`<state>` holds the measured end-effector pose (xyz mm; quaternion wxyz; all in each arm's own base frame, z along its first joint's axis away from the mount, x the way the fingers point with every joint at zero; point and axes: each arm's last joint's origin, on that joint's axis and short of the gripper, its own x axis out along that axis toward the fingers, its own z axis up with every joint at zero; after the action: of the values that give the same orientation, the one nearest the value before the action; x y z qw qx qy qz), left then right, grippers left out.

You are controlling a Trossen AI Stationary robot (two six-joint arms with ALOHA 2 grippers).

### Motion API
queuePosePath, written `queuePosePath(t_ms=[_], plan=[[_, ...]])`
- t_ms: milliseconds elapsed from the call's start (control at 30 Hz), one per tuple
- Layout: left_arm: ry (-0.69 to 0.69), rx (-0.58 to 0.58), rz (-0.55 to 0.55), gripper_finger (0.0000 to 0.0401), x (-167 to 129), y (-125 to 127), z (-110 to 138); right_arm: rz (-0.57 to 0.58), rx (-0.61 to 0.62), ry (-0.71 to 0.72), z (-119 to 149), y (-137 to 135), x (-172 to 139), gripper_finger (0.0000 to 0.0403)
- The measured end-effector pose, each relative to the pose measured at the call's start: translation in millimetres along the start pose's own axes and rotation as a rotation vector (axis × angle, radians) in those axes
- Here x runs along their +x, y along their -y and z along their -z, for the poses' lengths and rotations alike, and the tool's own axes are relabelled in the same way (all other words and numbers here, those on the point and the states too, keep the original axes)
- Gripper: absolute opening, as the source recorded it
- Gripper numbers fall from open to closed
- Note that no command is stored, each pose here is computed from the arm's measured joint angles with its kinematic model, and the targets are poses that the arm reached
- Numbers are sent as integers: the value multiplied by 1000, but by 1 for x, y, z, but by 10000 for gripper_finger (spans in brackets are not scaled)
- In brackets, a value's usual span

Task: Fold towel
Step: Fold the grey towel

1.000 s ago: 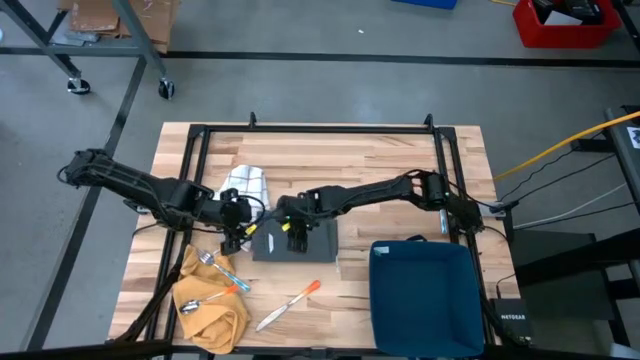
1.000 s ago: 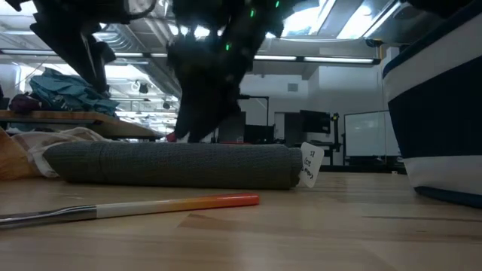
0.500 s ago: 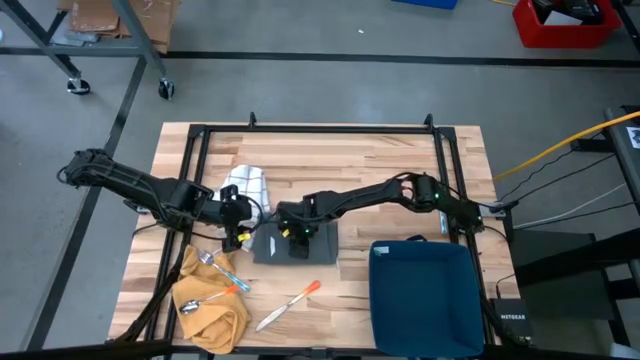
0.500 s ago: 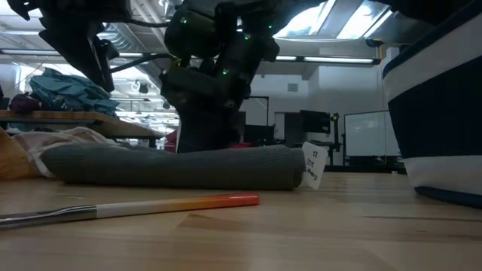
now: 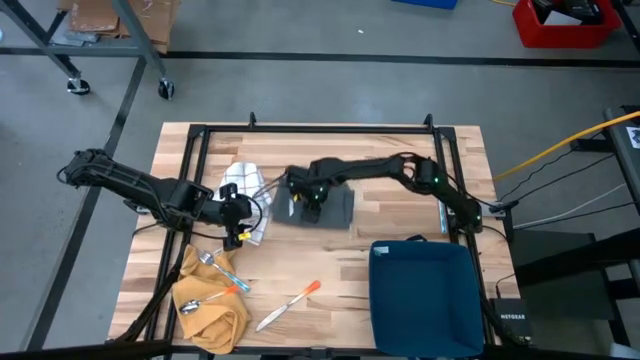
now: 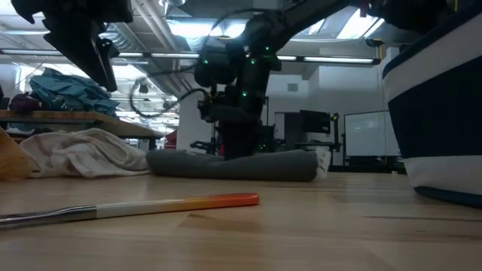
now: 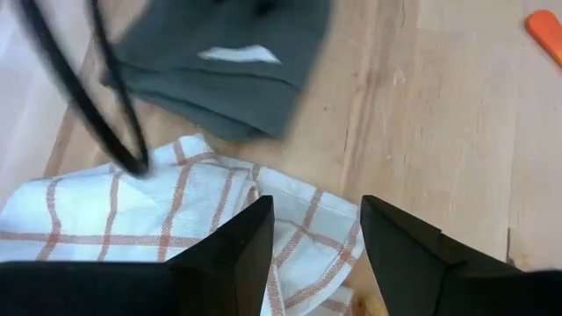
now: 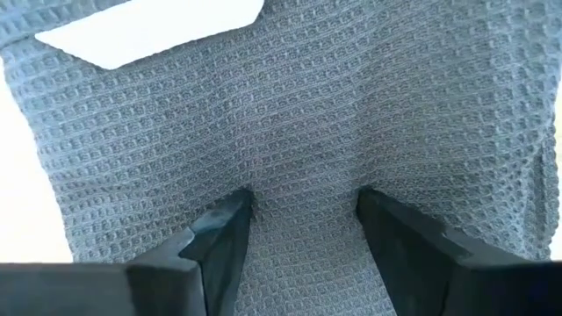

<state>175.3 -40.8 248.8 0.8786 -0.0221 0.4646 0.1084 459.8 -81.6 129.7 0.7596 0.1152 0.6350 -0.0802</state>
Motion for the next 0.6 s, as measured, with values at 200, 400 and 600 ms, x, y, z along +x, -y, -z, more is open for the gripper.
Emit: queuePosePath(t_ms=[200,400,600], plan=[[0,-2,0,164,0,0,0,48,148,-44,3,47,-3,224],[2,0,-5,164,0,0,0,7,177,-64,5,58,-5,224],[3,0,-6,164,0,0,0,47,178,-121,10,58,-6,224]])
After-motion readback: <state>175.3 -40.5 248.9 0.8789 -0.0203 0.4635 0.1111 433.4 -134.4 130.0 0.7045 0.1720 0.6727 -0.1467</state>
